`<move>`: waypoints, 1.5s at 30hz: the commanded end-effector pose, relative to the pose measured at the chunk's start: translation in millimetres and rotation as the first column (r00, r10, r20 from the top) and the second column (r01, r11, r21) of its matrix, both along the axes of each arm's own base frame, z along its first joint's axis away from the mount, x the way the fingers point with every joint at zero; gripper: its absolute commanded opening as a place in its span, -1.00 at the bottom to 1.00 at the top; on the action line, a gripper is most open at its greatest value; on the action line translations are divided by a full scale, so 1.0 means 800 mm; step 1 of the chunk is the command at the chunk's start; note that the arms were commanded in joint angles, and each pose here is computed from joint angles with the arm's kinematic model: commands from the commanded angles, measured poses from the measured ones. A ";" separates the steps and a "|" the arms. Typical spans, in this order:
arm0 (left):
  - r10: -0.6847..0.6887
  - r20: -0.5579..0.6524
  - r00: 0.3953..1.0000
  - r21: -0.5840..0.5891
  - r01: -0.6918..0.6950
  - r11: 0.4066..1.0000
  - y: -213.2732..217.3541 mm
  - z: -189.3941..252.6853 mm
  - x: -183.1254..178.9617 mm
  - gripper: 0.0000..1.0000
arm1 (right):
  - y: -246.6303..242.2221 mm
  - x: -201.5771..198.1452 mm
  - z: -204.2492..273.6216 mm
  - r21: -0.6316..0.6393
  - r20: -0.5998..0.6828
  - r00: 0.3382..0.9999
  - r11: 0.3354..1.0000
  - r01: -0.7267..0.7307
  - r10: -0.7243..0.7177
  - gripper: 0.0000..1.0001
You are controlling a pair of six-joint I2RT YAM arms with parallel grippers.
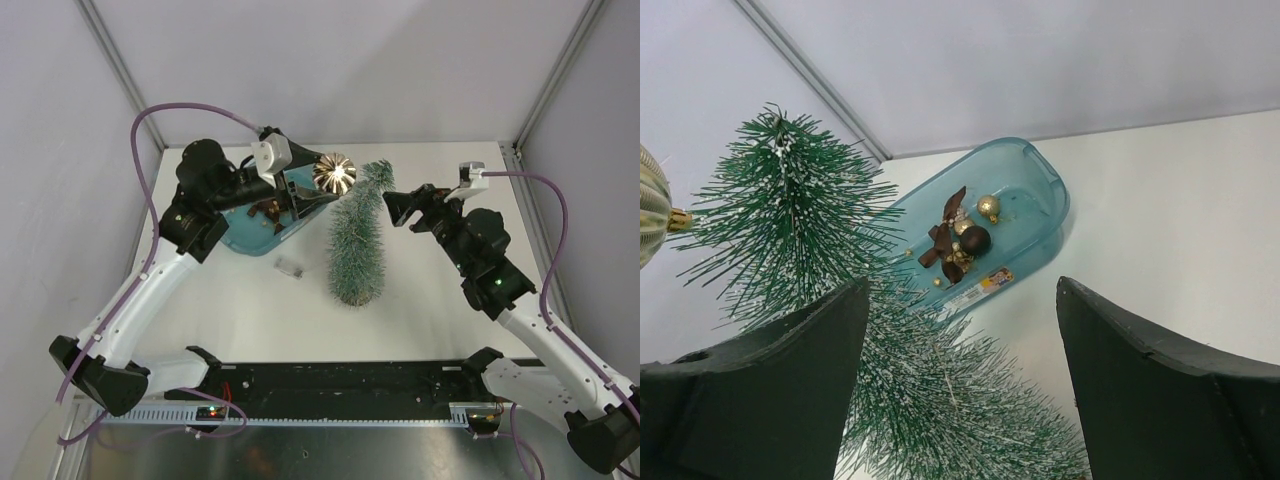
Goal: Decorate the small christmas tree
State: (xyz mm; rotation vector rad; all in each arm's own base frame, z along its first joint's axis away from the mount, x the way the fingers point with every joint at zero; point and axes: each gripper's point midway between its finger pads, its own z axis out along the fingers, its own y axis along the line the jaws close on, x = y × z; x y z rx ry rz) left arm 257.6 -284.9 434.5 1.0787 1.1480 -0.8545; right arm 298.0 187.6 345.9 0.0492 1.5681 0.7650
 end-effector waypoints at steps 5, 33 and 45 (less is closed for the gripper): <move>-0.076 -0.008 0.997 -0.032 0.076 0.997 -0.006 0.005 -0.018 -0.70 | -0.007 -0.004 0.019 0.026 0.046 0.999 1.000 0.013 -0.014 0.60; -0.207 0.028 0.978 -0.106 0.209 0.972 -0.004 0.049 -0.069 -0.70 | -0.020 -0.029 0.052 0.048 0.143 0.990 0.999 -0.001 -0.006 0.61; -0.367 0.032 0.930 -0.084 0.368 0.926 0.015 0.056 -0.132 -0.71 | 0.008 -0.091 0.088 -0.037 0.306 0.936 0.985 -0.168 0.171 0.65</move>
